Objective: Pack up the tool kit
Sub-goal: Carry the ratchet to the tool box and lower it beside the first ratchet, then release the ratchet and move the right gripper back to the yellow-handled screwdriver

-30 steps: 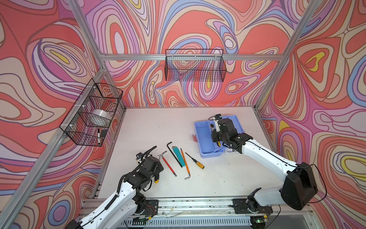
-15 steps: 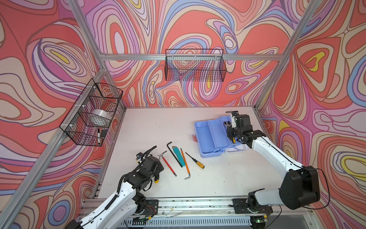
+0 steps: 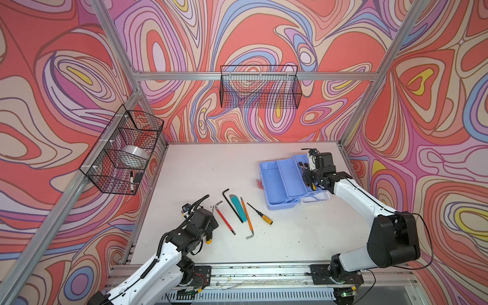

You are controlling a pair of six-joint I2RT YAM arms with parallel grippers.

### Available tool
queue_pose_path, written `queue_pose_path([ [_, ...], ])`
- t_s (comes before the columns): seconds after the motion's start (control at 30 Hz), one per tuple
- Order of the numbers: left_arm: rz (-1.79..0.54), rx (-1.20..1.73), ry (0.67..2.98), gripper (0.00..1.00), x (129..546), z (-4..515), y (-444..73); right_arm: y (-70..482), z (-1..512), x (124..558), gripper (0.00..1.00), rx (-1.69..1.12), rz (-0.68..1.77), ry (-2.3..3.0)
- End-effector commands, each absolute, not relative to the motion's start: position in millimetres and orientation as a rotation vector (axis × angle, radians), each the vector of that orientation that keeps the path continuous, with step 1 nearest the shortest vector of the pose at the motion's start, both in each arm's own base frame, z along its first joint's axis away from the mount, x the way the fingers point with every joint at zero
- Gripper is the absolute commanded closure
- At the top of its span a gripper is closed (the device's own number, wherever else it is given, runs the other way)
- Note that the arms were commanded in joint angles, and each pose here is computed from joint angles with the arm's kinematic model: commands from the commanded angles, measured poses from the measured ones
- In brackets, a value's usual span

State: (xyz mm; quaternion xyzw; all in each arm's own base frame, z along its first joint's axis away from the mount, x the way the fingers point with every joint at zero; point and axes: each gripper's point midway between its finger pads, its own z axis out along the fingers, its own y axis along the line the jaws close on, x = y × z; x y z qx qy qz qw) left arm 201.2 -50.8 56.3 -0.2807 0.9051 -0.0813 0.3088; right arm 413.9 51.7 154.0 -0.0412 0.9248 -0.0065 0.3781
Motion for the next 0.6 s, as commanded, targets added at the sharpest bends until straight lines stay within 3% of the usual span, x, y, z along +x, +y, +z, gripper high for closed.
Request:
queue_pose_path([
  [0.0, -0.205, -0.742, 2.390, 0.00, 200, 54, -48, 50, 170, 433, 1.00, -0.106, -0.029, 2.294],
  [0.17, -0.207, -0.741, 2.391, 0.00, 200, 54, -48, 47, 165, 435, 0.96, -0.093, -0.045, 2.309],
  [0.57, -0.218, -0.739, 2.392, 0.00, 202, 53, -51, 48, 185, 429, 0.53, -0.067, -0.012, 2.270],
])
